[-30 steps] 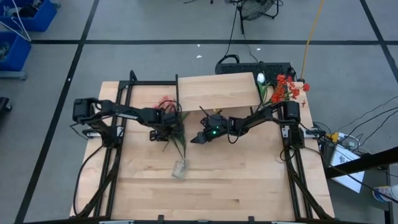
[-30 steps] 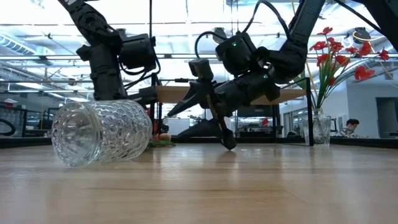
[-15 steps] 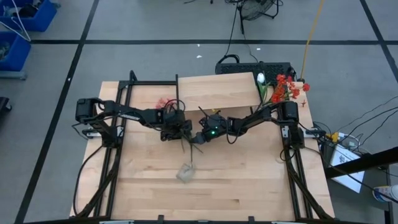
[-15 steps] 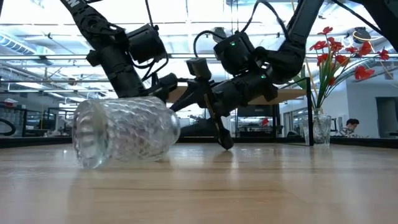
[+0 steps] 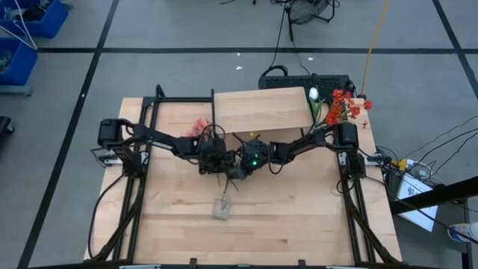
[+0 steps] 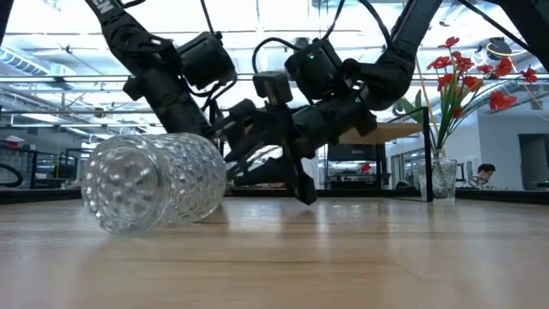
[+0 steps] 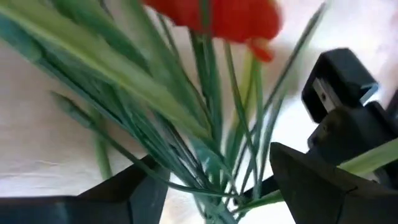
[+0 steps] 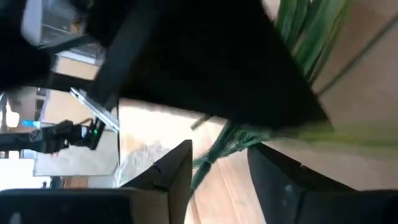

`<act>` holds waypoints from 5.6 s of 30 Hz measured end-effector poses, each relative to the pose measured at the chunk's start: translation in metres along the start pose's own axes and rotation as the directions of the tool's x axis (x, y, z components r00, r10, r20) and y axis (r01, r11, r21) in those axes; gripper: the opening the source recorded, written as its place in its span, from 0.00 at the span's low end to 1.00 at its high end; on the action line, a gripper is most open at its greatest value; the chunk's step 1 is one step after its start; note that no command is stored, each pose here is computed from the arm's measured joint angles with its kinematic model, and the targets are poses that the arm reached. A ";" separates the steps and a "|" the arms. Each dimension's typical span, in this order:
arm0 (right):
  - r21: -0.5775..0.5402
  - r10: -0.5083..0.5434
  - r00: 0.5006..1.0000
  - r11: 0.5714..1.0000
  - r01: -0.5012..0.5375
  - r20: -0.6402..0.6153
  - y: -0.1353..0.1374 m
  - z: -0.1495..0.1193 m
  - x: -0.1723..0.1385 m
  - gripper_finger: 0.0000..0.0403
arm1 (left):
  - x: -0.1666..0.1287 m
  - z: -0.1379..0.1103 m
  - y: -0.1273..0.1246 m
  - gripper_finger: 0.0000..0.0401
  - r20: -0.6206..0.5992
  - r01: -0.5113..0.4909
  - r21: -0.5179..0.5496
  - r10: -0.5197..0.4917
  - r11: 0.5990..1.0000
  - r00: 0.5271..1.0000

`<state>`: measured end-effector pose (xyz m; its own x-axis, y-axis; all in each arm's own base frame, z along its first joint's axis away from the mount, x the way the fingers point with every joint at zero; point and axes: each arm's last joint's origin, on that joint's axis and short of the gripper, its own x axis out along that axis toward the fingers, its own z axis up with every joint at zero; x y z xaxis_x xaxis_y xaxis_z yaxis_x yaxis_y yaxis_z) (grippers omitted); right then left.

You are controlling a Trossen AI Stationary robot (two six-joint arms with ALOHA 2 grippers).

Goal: Pick and place flowers into a vace then onto a shelf
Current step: Put the pink flowers into the left transparent vase

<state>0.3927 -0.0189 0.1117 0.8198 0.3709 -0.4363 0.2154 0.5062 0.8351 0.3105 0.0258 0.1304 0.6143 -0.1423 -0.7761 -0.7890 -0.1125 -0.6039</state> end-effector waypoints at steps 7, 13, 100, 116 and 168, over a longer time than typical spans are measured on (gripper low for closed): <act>-0.012 0.000 1.000 1.000 0.000 -0.016 0.007 -0.010 0.005 0.19 | 0.003 -0.007 0.000 0.57 -0.003 0.000 0.059 0.000 0.998 1.000; -0.047 -0.075 0.994 0.996 0.079 0.083 0.011 -0.017 0.010 0.02 | 0.002 -0.008 0.001 0.50 -0.036 -0.009 0.079 0.012 0.997 0.999; 0.074 -0.069 0.991 0.994 0.078 -0.113 0.062 -0.049 -0.033 0.43 | -0.082 -0.076 -0.017 0.40 -0.112 0.191 0.361 -0.161 0.913 0.981; 0.272 0.064 0.994 0.961 -0.037 -0.089 0.034 -0.083 -0.037 0.43 | -0.038 -0.085 -0.012 0.60 -0.296 0.140 0.180 -0.082 0.974 0.952; 0.518 0.186 0.982 0.836 -0.181 0.044 0.015 -0.108 -0.008 0.37 | 0.013 -0.092 0.000 0.46 -0.260 0.145 0.252 -0.077 0.957 0.962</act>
<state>0.3317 0.0699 0.0916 0.8681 0.4238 -0.2586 0.3063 -0.0472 0.9508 0.3186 -0.0664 0.1375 0.6526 -0.3841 -0.6531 -0.6663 0.1195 -0.7360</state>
